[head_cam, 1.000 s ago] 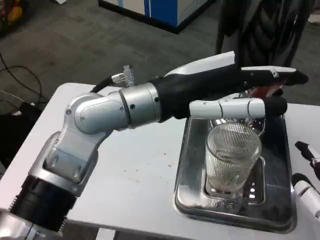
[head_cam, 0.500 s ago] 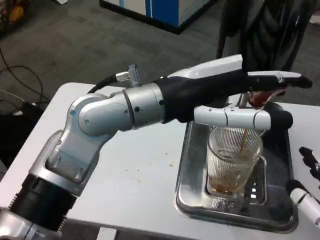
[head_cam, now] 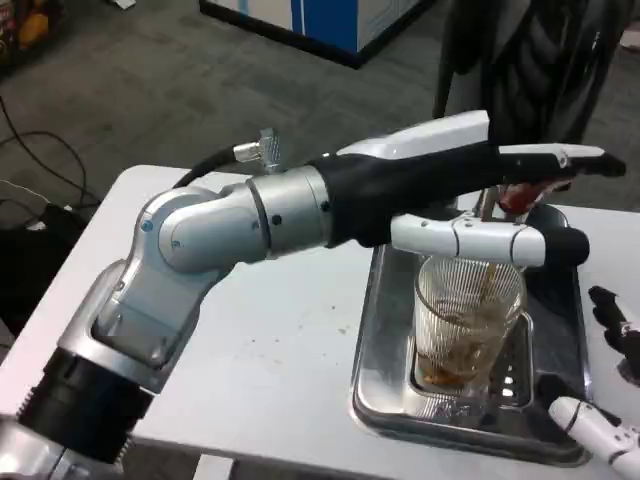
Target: Grasp the cup under the faucet to collect the drink, then remove the cup.
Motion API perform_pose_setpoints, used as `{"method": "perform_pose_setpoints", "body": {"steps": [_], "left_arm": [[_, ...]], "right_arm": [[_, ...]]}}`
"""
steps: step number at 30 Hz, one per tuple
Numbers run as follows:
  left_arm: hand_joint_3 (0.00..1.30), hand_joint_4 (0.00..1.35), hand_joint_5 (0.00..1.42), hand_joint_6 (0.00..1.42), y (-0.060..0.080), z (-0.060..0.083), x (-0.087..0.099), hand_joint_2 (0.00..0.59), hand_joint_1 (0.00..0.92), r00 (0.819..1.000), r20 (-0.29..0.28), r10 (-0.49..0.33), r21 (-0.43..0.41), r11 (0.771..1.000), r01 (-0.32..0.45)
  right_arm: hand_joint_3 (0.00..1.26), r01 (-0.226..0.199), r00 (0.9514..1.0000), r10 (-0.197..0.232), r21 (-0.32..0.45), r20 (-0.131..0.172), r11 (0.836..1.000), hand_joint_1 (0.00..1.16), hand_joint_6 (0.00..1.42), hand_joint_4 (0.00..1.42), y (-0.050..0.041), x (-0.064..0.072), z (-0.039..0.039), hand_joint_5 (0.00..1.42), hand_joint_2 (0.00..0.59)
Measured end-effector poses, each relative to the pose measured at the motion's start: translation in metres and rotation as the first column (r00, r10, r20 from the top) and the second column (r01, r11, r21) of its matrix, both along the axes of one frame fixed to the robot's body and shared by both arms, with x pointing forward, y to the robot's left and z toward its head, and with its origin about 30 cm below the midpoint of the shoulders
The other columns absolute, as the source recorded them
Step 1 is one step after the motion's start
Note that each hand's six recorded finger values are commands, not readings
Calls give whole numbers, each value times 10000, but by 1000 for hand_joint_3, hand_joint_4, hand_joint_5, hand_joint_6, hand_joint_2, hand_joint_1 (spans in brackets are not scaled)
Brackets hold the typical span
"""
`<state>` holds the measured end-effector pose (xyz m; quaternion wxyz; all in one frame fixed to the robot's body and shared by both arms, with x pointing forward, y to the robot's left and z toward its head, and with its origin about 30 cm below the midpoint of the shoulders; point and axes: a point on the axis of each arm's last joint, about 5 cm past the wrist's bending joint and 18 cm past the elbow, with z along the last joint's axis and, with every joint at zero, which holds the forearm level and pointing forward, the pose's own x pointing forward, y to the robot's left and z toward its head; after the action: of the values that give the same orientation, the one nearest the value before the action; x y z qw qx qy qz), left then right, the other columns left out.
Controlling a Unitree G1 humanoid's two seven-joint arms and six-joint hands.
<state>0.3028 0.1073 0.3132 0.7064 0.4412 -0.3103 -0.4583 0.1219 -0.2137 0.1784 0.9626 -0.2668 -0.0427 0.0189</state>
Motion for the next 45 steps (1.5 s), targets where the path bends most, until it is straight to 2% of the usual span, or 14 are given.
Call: {"method": "perform_pose_setpoints", "body": {"steps": [5,14,18,20,24,27,34,37,42,45], "left_arm": [[116,30,112,58,0,5,-5,124,0,10000,42,13,4,10000,-13],[123,30,105,58,8,9,-11,124,0,10000,70,35,-6,10000,-35],[123,30,103,58,10,11,-12,124,0,10000,87,38,3,10000,-38],[123,30,102,58,11,12,-13,124,0,10000,90,41,4,10000,-41],[124,34,102,58,16,13,-13,124,0,9999,103,54,18,10000,-55],[124,37,101,58,17,14,-13,124,0,9999,111,52,20,10000,-52],[124,39,101,58,19,13,-13,124,0,9999,125,45,29,10000,-45],[124,39,100,58,21,13,-12,126,0,9999,137,43,33,10000,-44],[124,40,100,58,28,15,-12,129,0,9999,160,55,50,10000,-55],[124,40,100,58,30,16,-13,131,0,9998,180,49,58,10000,-50]], "right_arm": [[0,-109,9997,103,270,241,9996,557,0,0,28,39,-62,0,220],[0,-95,9994,71,742,329,9972,607,0,0,108,117,-141,0,207],[0,-164,9992,134,759,388,9970,610,0,0,138,139,-144,0,207],[0,-122,9991,91,756,414,9971,611,0,0,141,142,-145,0,207],[0,246,9987,-291,1038,426,9943,612,0,0,187,203,-205,0,207],[0,358,9979,-412,1034,505,9940,612,0,0,208,232,-213,0,207],[0,528,9974,-581,1198,415,9914,613,0,0,252,289,-265,0,207],[0,531,9974,-585,1237,410,9909,613,0,0,271,318,-278,0,207],[0,367,9971,-456,1407,605,9894,613,0,0,353,391,-271,0,207],[0,389,9971,-480,1472,583,9883,613,0,0,379,426,-284,0,207]]}}
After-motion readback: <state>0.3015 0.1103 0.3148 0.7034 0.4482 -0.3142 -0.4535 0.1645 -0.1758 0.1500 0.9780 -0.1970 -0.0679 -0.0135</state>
